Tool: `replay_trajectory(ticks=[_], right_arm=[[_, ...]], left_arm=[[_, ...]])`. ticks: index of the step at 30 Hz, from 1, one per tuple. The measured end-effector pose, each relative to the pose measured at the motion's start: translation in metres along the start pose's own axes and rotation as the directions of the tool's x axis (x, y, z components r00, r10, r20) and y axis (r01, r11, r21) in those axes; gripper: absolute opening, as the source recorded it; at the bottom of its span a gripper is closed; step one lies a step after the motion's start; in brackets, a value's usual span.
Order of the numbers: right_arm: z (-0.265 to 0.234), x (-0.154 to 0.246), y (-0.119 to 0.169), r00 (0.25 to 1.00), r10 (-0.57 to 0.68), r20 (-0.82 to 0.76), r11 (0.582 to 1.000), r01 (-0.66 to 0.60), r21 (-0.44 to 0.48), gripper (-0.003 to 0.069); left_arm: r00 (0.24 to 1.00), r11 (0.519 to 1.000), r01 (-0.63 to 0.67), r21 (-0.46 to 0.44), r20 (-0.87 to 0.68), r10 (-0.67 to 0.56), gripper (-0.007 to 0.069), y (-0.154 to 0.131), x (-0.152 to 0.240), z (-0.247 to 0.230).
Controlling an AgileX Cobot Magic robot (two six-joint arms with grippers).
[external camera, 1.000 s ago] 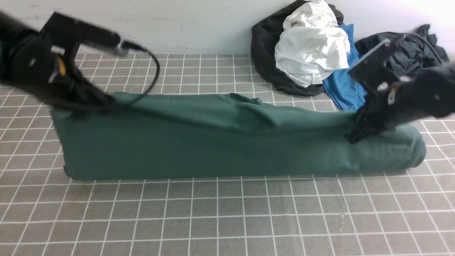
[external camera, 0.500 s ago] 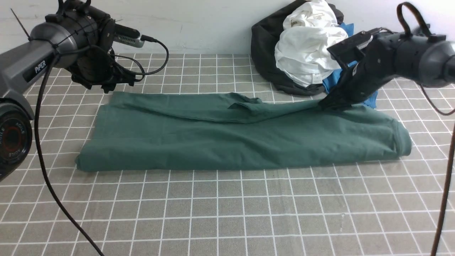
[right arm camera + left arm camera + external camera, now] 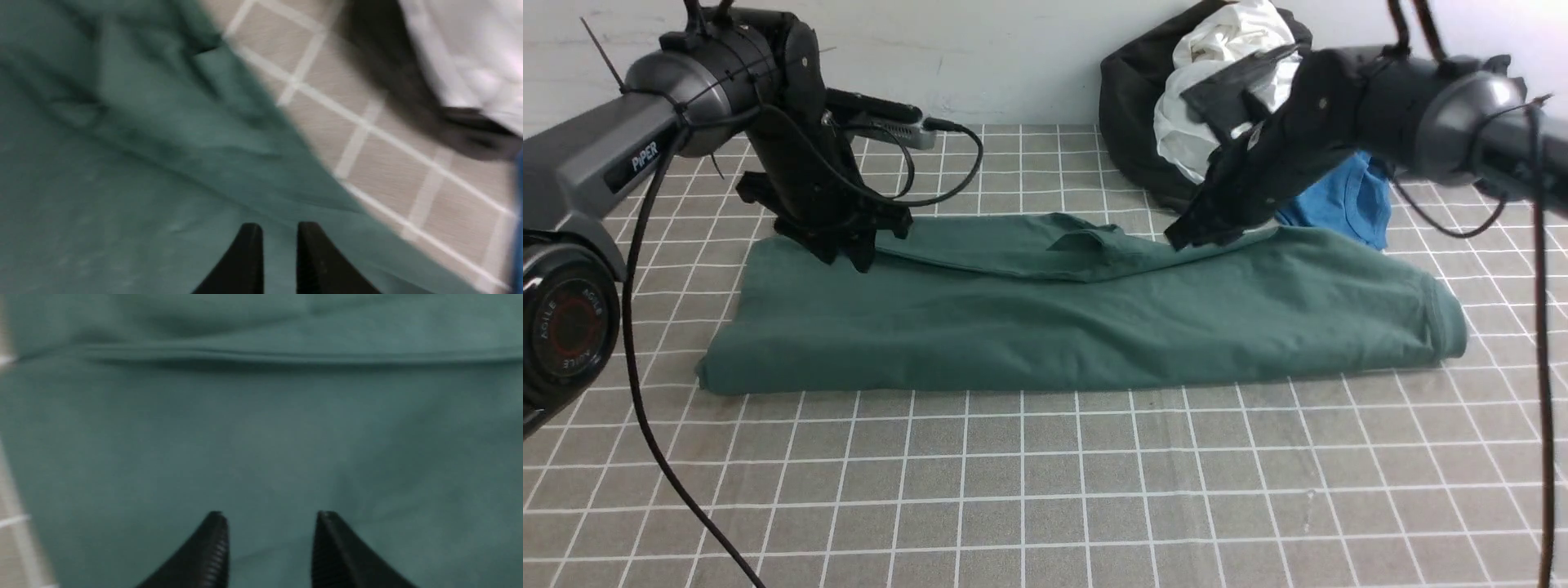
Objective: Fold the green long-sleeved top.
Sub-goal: Use both arms to drag the lower edge of the fabric forward and fold it over the upper edge
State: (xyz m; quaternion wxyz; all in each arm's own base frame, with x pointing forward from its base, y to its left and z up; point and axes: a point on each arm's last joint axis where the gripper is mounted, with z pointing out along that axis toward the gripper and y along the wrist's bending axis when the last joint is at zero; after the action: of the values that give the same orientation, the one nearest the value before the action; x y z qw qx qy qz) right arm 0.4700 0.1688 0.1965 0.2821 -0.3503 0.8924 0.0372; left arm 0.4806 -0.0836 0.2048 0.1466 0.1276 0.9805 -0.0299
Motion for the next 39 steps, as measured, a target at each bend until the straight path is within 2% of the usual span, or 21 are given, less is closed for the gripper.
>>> replay_trajectory(ticks=[1, 2, 4, 7, 8, 9, 11, 13, 14, 16, 19, 23, 24, 26, 27, 30, 33, 35, 36, 37, 39], right_arm=[[0.013, 0.003, 0.009, 1.000, -0.023, -0.013, 0.999, 0.022, -0.039, 0.0028], [0.013, 0.002, 0.010, 1.000, -0.027, -0.010, 0.999, 0.026, -0.044, 0.0024], [0.039, 0.007, 0.027, 0.998, -0.064, -0.002, 0.990, 0.063, -0.126, -0.0006], [0.054, 0.006, 0.028, 0.994, -0.090, 0.055, 0.988, 0.096, -0.121, -0.0012], [0.058, 0.000, 0.021, 0.987, -0.081, 0.141, 0.993, 0.092, -0.072, -0.0012], [0.059, -0.002, 0.019, 0.985, -0.075, 0.154, 0.994, 0.086, -0.062, -0.0012], [0.062, -0.013, -0.006, 0.937, 0.076, 0.340, 0.994, -0.099, 0.051, -0.0010], [0.059, -0.014, -0.018, 0.900, 0.164, 0.403, 0.976, -0.206, 0.065, -0.0006], [0.050, -0.016, -0.039, 0.832, 0.255, 0.493, 0.937, -0.339, 0.087, 0.0013], [0.039, -0.015, -0.056, 0.794, 0.305, 0.527, 0.911, -0.405, 0.084, 0.0037], [0.019, -0.013, -0.067, 0.806, 0.331, 0.491, 0.917, -0.398, 0.036, 0.0076], [-0.014, -0.009, -0.071, 0.883, 0.284, 0.374, 0.955, -0.297, -0.024, 0.0108], [-0.043, -0.003, -0.076, 0.926, 0.251, 0.282, 0.968, -0.248, -0.049, 0.0115], [-0.061, 0.002, -0.080, 0.945, 0.231, 0.230, 0.973, -0.228, -0.042, 0.0116], [-0.081, 0.013, -0.086, 0.965, 0.223, 0.136, 0.975, -0.218, -0.045, 0.0118], [-0.113, 0.039, -0.104, 0.972, 0.235, -0.007, 0.971, -0.235, -0.036, 0.0118], [-0.121, 0.047, -0.112, 0.955, 0.298, -0.009, 0.951, -0.297, -0.082, 0.0112], [-0.117, 0.041, -0.107, 0.938, 0.343, 0.040, 0.928, -0.332, -0.171, 0.0083], [-0.114, 0.038, -0.104, 0.935, 0.350, 0.056, 0.920, -0.332, -0.206, 0.0059], [-0.105, 0.028, -0.094, 0.932, 0.347, 0.103, 0.907, -0.306, -0.289, 0.0029], [-0.095, 0.022, -0.086, 0.933, 0.336, 0.128, 0.901, -0.279, -0.331, 0.0010]], left_arm=[[1.000, 1.000, -0.005, 0.014, -0.008, 0.005, 0.0157, -0.004, 0.001, 0.003], [1.000, 1.000, -0.005, 0.015, -0.009, 0.005, 0.0148, -0.005, 0.001, 0.003], [0.999, 0.999, -0.026, 0.028, -0.019, 0.026, 0.0041, -0.013, 0.002, 0.007], [0.998, 0.998, -0.061, 0.035, -0.022, 0.062, 0.0007, -0.021, 0.002, 0.007], [0.996, 0.995, -0.085, 0.042, -0.024, 0.086, -0.0003, -0.028, 0.002, 0.007], [0.996, 0.995, -0.086, 0.043, -0.024, 0.087, -0.0005, -0.028, 0.002, 0.007], [0.993, 0.992, -0.114, 0.056, -0.036, 0.116, -0.0008, -0.039, 0.003, 0.008], [0.990, 0.990, -0.129, 0.062, -0.043, 0.132, -0.0008, -0.044, 0.004, 0.006], [0.987, 0.986, -0.152, 0.066, -0.044, 0.156, -0.0008, -0.048, 0.005, 0.000], [0.985, 0.984, -0.163, 0.069, -0.037, 0.166, -0.0008, -0.049, 0.005, -0.012], [0.983, 0.981, -0.183, 0.059, 0.005, 0.183, -0.0008, -0.049, 0.005, -0.047], [0.976, 0.978, -0.208, 0.022, 0.077, 0.206, -0.0008, -0.048, 0.010, -0.101], [0.967, 0.977, -0.215, 0.001, 0.138, 0.213, -0.0008, -0.048, 0.014, -0.135], [0.960, 0.976, -0.219, -0.011, 0.176, 0.218, -0.0008, -0.048, 0.018, -0.154], [0.950, 0.975, -0.221, -0.018, 0.222, 0.220, -0.0008, -0.049, 0.025, -0.179], [0.930, 0.973, -0.229, -0.008, 0.294, 0.221, -0.0008, -0.053, 0.053, -0.226], [0.927, 0.972, -0.233, 0.018, 0.307, 0.217, -0.0008, -0.056, 0.084, -0.246], [0.927, 0.972, -0.231, 0.030, 0.311, 0.211, -0.0008, -0.057, 0.106, -0.252], [0.923, 0.973, -0.230, 0.026, 0.323, 0.209, -0.0008, -0.057, 0.116, -0.256], [0.920, 0.974, -0.226, 0.024, 0.334, 0.205, -0.0008, -0.057, 0.131, -0.256], [0.917, 0.974, -0.224, 0.023, 0.342, 0.203, -0.0008, -0.057, 0.142, -0.255]])
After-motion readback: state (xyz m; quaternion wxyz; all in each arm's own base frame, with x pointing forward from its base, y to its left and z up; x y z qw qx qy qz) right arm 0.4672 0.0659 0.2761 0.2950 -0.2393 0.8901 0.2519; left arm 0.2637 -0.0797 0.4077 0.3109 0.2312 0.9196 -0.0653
